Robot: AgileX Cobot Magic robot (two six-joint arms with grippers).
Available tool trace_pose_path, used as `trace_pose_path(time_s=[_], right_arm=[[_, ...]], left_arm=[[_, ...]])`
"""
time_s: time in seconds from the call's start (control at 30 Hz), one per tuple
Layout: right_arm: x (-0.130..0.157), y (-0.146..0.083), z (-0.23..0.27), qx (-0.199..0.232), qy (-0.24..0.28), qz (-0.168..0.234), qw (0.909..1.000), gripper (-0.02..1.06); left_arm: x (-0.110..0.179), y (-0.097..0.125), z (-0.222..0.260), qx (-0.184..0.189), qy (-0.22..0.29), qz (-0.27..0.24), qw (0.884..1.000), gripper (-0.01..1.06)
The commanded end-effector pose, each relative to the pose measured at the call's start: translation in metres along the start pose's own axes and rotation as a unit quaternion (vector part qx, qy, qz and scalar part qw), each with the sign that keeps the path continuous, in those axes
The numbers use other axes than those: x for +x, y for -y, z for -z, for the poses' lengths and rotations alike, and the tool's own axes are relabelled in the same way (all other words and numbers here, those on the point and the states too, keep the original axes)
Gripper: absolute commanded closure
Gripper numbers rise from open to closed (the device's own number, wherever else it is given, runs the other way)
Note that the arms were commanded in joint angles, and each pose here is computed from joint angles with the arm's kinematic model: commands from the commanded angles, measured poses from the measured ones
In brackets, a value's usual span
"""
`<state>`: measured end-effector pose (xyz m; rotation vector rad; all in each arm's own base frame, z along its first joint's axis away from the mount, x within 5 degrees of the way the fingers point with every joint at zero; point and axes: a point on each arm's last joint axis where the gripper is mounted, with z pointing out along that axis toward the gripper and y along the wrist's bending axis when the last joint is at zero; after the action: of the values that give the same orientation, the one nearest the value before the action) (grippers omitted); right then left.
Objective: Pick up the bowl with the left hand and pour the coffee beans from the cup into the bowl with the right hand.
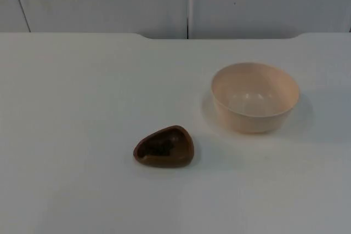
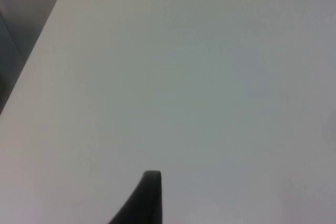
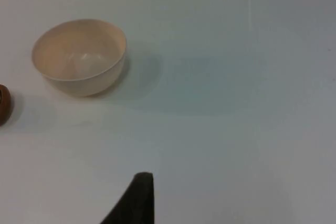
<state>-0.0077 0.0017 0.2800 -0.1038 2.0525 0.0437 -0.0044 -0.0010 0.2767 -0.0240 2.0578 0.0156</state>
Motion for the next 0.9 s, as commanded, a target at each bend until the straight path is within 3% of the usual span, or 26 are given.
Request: trace_pose_path(time_s=[0.0, 0.87], right_arm=[[0.0, 0.0, 0.0, 0.003, 0.004, -0.004, 1.0, -0.01], [0.0, 0.0, 0.0, 0.003, 0.004, -0.004, 1.0, -0.01]], left_arm=[[-0.004, 0.001, 0.0, 0.007, 0.006, 0.004, 1.0, 0.0], [-0.051, 0.014, -0.032, 0.082, 0.013, 0.058, 0.995, 0.0]])
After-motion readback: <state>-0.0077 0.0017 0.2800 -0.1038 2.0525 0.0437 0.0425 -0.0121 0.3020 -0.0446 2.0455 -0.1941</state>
